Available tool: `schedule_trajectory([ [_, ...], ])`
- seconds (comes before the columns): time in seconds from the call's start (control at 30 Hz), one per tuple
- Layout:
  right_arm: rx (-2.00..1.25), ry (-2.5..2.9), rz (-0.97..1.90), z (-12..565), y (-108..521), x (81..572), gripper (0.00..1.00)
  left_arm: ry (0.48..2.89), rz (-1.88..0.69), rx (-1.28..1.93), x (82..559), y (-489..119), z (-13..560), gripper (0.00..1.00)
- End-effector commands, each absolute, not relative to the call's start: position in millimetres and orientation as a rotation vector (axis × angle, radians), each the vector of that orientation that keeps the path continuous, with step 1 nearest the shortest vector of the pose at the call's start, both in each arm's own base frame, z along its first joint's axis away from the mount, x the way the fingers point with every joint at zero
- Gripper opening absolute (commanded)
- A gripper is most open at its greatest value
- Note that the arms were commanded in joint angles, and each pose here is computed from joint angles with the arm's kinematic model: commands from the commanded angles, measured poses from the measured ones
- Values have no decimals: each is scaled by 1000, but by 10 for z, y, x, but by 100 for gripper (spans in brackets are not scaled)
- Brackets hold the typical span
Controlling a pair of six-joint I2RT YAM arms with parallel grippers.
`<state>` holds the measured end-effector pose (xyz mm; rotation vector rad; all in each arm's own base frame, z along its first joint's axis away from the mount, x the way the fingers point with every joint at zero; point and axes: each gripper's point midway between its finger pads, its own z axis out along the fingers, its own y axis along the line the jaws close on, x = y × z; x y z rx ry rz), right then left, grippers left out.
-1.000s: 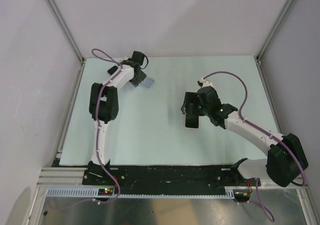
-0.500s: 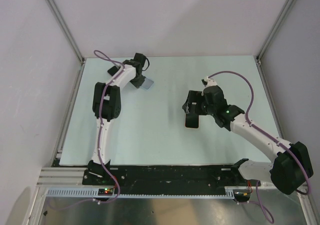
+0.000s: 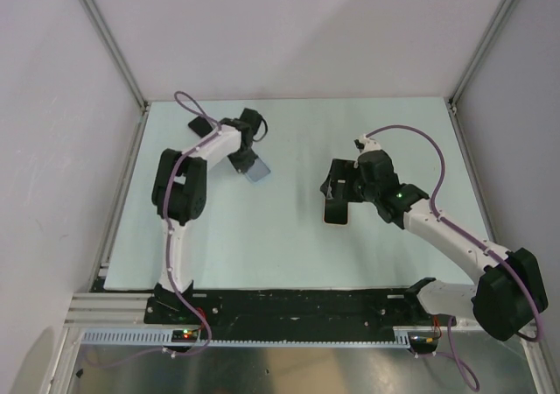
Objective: Put the phone into the phone case
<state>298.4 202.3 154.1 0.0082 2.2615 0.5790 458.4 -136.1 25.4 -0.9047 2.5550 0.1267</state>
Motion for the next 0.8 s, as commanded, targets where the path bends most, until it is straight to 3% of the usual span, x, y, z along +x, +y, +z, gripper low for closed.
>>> schedule_trajectory([
  [0.0,-6,2240,578,1568,2016,3034,99,2609,67,-603,3953,-1716,619,0],
  [0.17,0,2256,565,1507,2005,3054,99,2656,-22,-477,3354,-1984,535,0],
  [0.33,6,2268,544,1455,1984,3066,99,2687,-61,-429,3052,-2115,427,0],
  [0.4,7,2271,540,1440,1979,3070,99,2689,-79,-419,3010,-2131,418,6],
  [0.57,8,2274,527,1420,1962,3078,99,2646,-118,-371,3035,-2132,601,68],
  [0.63,8,2272,528,1425,1962,3081,99,2617,-137,-376,3092,-2098,715,87],
  [0.7,5,2273,530,1424,1964,3078,99,2584,-149,-414,3210,-1998,830,96],
  [0.77,6,2273,529,1423,1961,3074,100,2545,-143,-480,3405,-1812,935,99],
])
